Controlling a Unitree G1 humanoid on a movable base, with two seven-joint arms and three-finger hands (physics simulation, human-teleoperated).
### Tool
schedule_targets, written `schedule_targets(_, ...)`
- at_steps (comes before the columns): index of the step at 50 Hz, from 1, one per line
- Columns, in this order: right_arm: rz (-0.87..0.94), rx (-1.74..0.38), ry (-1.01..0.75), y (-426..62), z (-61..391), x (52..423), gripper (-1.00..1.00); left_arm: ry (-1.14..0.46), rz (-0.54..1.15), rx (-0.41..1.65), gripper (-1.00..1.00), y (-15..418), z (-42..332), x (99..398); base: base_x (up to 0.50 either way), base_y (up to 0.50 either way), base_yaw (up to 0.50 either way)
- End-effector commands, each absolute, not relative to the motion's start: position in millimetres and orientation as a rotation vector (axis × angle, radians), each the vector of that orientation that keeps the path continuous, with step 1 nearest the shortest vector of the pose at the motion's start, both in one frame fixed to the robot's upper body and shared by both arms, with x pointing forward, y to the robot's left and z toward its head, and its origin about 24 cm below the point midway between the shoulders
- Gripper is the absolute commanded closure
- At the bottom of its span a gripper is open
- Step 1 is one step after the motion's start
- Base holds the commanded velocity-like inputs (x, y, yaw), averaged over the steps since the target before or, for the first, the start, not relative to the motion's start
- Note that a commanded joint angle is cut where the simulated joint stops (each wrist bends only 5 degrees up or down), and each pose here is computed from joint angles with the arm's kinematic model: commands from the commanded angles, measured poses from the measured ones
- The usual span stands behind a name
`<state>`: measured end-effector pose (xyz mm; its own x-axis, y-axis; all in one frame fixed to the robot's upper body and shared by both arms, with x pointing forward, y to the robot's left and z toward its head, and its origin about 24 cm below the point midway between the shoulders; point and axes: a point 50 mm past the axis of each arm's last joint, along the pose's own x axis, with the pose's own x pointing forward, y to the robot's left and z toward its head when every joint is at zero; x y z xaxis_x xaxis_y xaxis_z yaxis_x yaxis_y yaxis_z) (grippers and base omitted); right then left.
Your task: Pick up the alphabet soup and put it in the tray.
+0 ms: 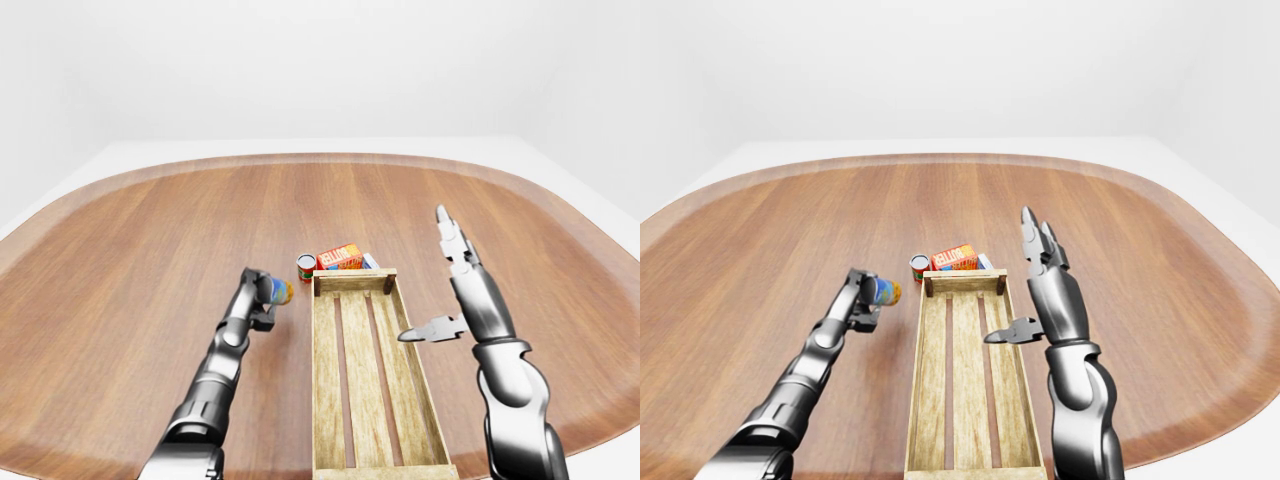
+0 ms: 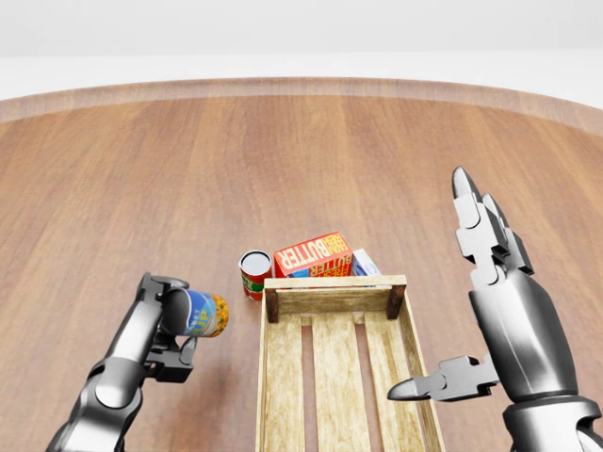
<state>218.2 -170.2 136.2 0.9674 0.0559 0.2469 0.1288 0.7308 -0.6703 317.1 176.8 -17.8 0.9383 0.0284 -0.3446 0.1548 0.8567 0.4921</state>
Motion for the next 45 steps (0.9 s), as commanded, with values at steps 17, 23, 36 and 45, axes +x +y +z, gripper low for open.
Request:
schedule_targets(17,-0.038,-0.755,-0.256,-169,135,219,-1.00,0.223,-0.078,0.460,0.84,169,19,306,0.00,0.00,0.00)
schedule_targets(23,-0.039,-0.755,-0.256,-170,135,219,-1.00,0.170,-0.089,0.464,0.84,164,29,304,0.00,0.00,0.00)
schedule_targets(36,-0.038,-0.754,-0.254,-170,135,220,-1.00,0.128,-0.111,0.469,1.00,158,37,300,0.00,0.00,0.00)
schedule_targets(45,-0.039,-0.755,-0.256,-170,135,219,-1.00,0.068,-0.128,0.480,1.00,153,50,296,0.00,0.00,0.00)
